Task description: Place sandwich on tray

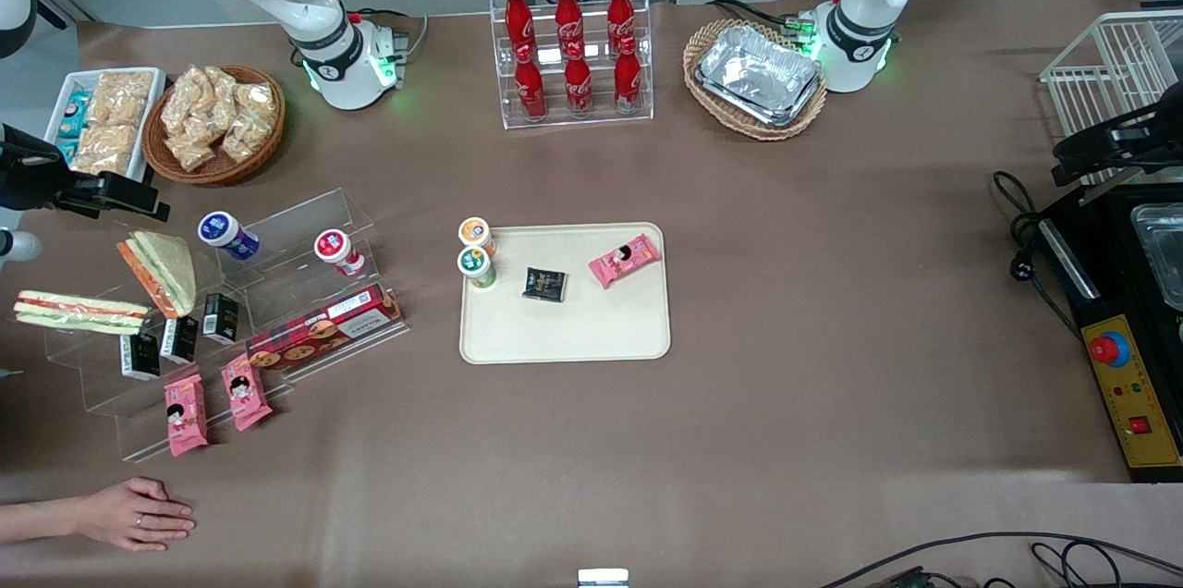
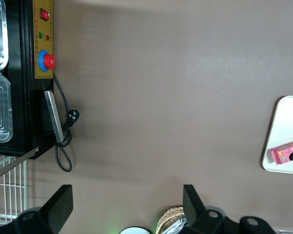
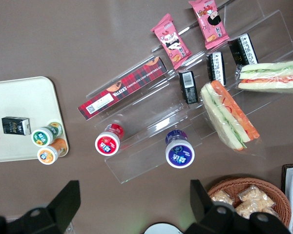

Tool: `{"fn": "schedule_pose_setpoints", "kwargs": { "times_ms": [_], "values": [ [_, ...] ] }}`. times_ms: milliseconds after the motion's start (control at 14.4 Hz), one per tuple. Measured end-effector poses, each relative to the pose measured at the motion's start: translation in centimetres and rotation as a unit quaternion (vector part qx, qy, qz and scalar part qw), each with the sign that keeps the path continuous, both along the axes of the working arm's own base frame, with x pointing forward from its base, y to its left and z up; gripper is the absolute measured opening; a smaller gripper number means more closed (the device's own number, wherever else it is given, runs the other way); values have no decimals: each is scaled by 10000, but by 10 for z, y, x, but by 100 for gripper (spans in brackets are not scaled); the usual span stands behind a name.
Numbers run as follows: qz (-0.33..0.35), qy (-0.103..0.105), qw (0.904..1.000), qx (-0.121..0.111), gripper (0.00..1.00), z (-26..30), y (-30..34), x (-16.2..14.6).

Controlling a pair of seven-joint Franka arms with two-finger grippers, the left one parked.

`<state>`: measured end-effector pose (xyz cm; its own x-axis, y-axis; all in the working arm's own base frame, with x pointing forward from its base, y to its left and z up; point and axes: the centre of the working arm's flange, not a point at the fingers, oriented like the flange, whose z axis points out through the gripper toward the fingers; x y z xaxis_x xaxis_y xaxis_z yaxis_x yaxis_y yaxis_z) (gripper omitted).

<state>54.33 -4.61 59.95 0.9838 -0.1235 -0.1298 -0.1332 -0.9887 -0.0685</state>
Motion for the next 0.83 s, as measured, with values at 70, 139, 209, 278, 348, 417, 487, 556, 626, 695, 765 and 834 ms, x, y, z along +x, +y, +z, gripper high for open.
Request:
{"fn": "schedule_pose_setpoints", "kwargs": {
  "times_ms": [70,139,209,278,348,417,487,556,626,695,765,834],
  "values": [
    [0,0,10000,0,100,0,0,0],
    [0,0,10000,0,100,0,0,0],
    [1,0,10000,0,100,0,0,0],
    [0,0,10000,0,100,0,0,0],
    [-4,1,10000,0,100,0,-1,0],
    [4,2,10000,2,100,0,-1,0],
    [75,-2,10000,11,100,0,-1,0],
    [150,-8,9999,20,100,0,-1,0],
    [197,-13,9998,26,100,0,-1,0],
    [230,-19,9997,30,100,0,-1,0],
    [278,-25,9996,34,100,1,-1,-1],
    [351,-27,9994,17,100,1,-2,-1]
  ]
}}
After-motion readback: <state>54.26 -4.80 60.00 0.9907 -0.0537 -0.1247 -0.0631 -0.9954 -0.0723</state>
